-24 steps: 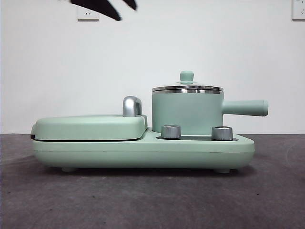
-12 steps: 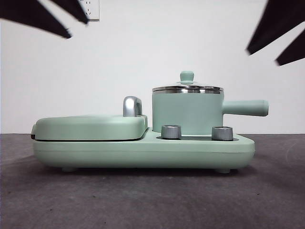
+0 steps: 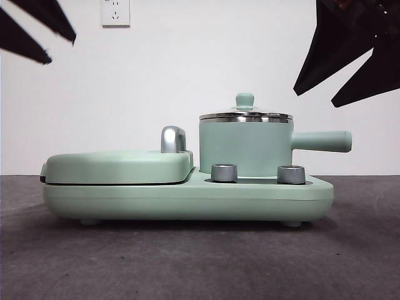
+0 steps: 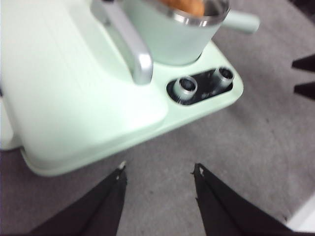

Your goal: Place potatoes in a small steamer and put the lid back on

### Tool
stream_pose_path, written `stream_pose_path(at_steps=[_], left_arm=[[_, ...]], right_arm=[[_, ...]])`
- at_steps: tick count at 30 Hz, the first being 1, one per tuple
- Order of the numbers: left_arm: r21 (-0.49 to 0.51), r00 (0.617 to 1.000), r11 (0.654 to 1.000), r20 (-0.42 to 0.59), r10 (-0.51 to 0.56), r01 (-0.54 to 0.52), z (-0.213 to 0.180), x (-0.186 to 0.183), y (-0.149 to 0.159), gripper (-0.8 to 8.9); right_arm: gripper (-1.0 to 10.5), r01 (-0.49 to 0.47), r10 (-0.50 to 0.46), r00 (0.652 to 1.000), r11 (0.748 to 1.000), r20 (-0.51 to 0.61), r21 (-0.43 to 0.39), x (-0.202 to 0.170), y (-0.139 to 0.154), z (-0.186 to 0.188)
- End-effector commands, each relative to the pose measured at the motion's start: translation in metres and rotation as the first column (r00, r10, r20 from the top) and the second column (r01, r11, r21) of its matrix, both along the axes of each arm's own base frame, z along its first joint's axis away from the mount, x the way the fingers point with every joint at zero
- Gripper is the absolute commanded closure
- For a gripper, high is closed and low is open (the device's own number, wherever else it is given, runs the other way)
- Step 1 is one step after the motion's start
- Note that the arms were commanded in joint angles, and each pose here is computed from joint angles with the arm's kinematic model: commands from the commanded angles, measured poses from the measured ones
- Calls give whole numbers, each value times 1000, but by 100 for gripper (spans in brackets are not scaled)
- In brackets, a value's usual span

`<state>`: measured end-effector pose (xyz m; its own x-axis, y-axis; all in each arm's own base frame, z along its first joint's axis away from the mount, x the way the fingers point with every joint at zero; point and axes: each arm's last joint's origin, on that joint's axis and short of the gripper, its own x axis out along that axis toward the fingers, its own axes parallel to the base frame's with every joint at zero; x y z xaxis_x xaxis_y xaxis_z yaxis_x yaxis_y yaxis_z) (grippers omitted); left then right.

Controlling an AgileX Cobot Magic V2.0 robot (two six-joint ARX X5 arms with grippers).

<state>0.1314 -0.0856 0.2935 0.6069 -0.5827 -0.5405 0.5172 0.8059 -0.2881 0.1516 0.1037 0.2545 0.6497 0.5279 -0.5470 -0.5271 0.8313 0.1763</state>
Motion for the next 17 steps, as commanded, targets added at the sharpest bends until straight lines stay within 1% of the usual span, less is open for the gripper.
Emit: stream_pose_path(at_steps=[1,2,3,5,8,17], left_arm=[[-10,1000,1000,15,-6,6,3,1,-2,778],[-12,1000,1000,20,-8,9,3,1,-2,790],[-11,1000,1000,29,-12,12,4,1,-2,809],[-13,999,1000,30,-11,12,4,1,-2,808],[-5,1000,1000,22,-11,11,3,0,-1,807],[-9,1000,1000,29,-11,11,4,1,-2,807]], right_arm=[[767,-12,11,1000,1000,26,11,0,2,4],[936,-14,13,1000,1000,26,12,0,2,4],[943,-15,15,999,1000,30,13,0,2,5],[927,-23,23,999,1000,27,20,0,2,5],[926,-74,74,997,996,-8,40,-3,2,4],[926,-76,75,997,996,15,54,-2,3,6]])
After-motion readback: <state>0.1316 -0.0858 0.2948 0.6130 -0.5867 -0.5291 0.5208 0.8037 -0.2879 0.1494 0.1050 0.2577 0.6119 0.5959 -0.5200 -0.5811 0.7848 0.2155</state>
